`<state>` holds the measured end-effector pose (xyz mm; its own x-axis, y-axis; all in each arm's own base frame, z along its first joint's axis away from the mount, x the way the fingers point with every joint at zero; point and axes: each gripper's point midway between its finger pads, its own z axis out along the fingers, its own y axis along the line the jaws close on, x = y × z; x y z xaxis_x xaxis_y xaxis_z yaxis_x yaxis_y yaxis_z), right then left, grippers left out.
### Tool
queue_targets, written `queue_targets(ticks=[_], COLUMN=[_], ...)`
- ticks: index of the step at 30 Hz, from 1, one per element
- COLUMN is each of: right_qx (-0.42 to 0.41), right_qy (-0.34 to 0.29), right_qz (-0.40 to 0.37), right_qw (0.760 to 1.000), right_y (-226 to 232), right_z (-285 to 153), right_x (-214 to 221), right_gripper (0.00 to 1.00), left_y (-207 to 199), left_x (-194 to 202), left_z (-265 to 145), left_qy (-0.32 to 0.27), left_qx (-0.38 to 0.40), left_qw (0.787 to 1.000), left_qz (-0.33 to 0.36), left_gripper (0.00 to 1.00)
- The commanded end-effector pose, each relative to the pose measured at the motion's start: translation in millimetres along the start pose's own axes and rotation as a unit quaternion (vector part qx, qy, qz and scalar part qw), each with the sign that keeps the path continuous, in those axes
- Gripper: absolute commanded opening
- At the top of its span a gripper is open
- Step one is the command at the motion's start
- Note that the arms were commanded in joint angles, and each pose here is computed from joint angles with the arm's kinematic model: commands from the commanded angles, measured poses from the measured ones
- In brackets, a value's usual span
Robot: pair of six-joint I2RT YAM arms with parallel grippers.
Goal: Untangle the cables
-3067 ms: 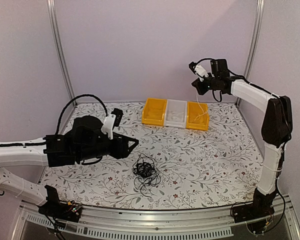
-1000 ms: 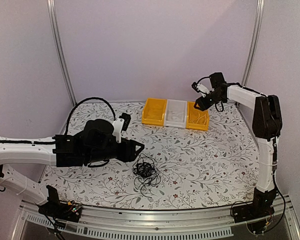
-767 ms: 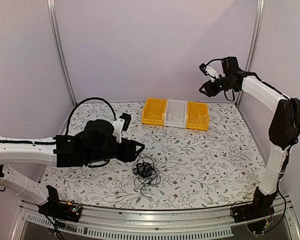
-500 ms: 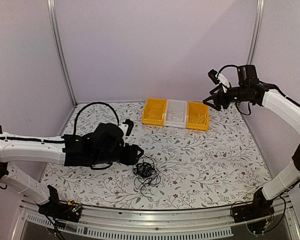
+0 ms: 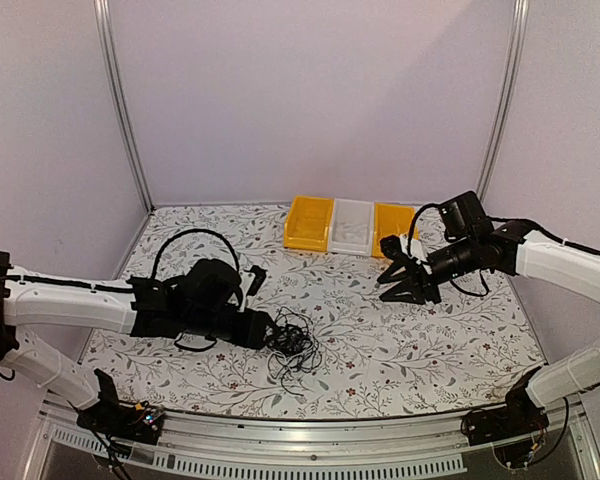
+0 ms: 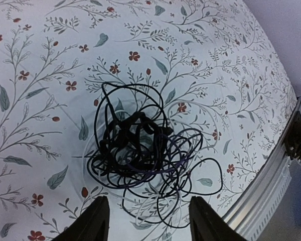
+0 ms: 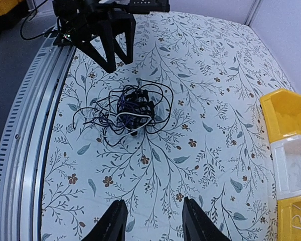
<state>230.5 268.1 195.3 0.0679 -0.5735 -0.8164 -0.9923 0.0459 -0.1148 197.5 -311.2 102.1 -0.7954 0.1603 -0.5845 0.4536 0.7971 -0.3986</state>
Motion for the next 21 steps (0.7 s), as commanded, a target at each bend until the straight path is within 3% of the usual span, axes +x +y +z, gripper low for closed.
queue_targets(ticks=[1, 6, 11, 16, 21], right_qx=[-0.016, -0.005, -0.002, 0.034, 0.033], right_qy=[-0.045, -0.015, 0.014, 0.056, 0.069], right_qz=[-0.015, -0.044, -0.094, -0.151, -0.156], right_qw=[0.999, 0.999, 0.995, 0.986, 0.985], right_y=[-2.3, -8.5, -8.1, -15.3, -19.3], right_z=[26.1, 62.1, 93.9, 123.4, 144.0], right_x=[-18.6, -11.8, 0.2, 12.8, 17.2], right_gripper=[0.40, 0.41, 0.42, 0.45, 0.48], left_y=[-21.7, -32.0, -47.8, -4.2, 25.2], left_x=[-7.6, -39.0, -42.2, -20.8, -3.9], left_z=[-11.1, -10.7, -2.3, -7.7, -20.0], left_qy=[0.014, -0.030, -0.017, -0.019, -0.032], left_qx=[0.024, 0.019, 0.043, -0.031, -0.074], left_qw=[1.000, 0.999, 0.999, 0.994, 0.983], left_qz=[0.008, -0.003, -0.008, -0.100, -0.164], left_gripper=[0.58, 0.59, 0.59, 0.59, 0.59])
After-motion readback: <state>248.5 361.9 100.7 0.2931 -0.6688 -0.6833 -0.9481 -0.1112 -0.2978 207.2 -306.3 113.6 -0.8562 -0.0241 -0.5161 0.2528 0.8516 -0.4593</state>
